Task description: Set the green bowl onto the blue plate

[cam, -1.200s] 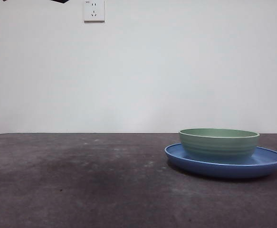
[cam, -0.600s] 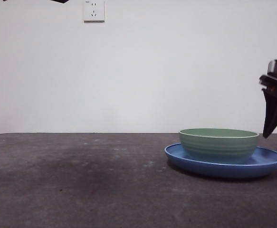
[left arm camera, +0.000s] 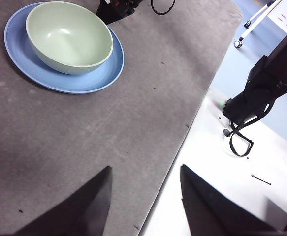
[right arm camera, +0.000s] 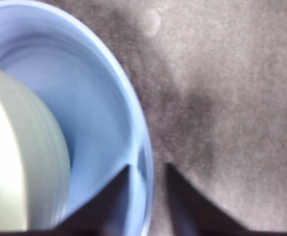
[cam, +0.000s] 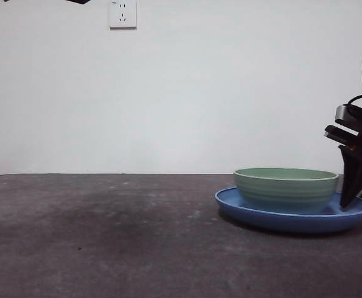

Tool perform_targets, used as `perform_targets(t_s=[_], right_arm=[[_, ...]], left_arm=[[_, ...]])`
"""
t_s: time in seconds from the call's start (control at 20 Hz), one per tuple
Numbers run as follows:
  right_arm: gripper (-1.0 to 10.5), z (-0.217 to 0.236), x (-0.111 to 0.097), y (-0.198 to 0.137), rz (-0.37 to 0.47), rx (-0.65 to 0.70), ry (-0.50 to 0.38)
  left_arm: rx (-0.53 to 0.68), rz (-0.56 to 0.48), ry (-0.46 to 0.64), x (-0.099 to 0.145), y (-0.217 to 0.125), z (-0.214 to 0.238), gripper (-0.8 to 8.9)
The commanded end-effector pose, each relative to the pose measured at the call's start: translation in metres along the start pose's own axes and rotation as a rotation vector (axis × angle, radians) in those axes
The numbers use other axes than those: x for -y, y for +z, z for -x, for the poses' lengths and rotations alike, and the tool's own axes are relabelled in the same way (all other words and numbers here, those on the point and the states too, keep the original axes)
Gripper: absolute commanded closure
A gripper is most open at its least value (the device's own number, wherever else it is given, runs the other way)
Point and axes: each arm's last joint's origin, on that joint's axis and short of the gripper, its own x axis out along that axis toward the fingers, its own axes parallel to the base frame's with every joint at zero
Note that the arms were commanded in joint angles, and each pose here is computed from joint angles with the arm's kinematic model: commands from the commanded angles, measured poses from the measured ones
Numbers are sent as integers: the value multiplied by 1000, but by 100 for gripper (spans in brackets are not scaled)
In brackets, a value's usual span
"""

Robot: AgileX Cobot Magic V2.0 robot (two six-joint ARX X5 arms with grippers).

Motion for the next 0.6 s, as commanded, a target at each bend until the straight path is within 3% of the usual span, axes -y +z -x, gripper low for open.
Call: perform_targets(t_s=[0.05, 0.2, 0.6], right_arm=[[935, -2, 1, 4, 9, 5, 2], [935, -2, 2, 6, -9, 23, 6], [935, 12, -7, 10, -17, 71, 123]], left_arm=[[1, -18, -11, 0, 2, -1, 588], [0, -17, -11, 0, 2, -1, 588], [0, -17, -11, 0, 2, -1, 588]])
